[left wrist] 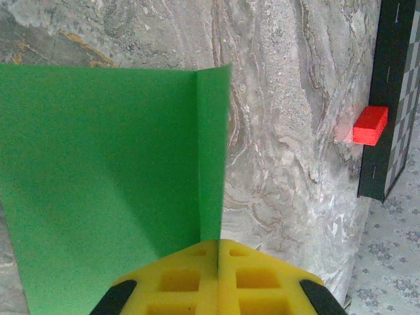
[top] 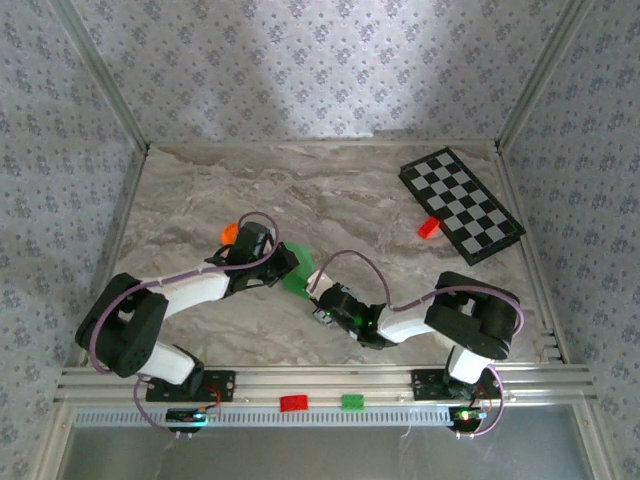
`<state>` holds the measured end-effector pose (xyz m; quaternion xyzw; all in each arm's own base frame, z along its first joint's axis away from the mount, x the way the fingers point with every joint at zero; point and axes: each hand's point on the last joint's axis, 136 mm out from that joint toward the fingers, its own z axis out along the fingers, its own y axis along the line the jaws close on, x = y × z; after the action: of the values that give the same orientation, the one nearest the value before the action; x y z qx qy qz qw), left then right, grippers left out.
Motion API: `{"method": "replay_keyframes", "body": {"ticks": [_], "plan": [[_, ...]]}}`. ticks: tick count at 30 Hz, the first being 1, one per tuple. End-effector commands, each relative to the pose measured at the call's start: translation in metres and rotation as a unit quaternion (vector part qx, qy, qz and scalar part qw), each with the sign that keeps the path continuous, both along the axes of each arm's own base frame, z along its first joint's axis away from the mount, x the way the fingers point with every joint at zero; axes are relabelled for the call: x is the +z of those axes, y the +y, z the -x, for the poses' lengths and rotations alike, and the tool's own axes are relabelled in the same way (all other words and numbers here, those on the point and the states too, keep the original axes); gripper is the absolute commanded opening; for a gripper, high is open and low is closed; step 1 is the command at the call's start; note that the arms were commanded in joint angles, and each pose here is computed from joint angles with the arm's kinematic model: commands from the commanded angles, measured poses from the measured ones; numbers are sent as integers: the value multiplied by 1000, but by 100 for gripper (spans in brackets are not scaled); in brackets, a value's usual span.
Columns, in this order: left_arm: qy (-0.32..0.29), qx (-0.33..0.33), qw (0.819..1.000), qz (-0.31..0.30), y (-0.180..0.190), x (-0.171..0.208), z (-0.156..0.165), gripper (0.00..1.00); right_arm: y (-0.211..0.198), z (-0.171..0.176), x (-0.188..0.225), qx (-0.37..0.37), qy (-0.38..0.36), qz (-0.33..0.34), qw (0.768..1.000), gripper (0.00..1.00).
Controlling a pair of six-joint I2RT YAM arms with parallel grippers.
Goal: Fold a paper plane with a square sheet of paper (pick it up from the middle)
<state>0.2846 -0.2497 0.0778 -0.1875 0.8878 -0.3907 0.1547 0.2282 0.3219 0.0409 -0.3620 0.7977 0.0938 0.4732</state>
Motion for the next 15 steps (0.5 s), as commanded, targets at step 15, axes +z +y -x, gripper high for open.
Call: {"method": "replay_keyframes", "body": {"ticks": [15], "plan": [[-10,-6,1000,-9,0,9,-2,25,1,1,-3,5,33,-30,999,7]]}}
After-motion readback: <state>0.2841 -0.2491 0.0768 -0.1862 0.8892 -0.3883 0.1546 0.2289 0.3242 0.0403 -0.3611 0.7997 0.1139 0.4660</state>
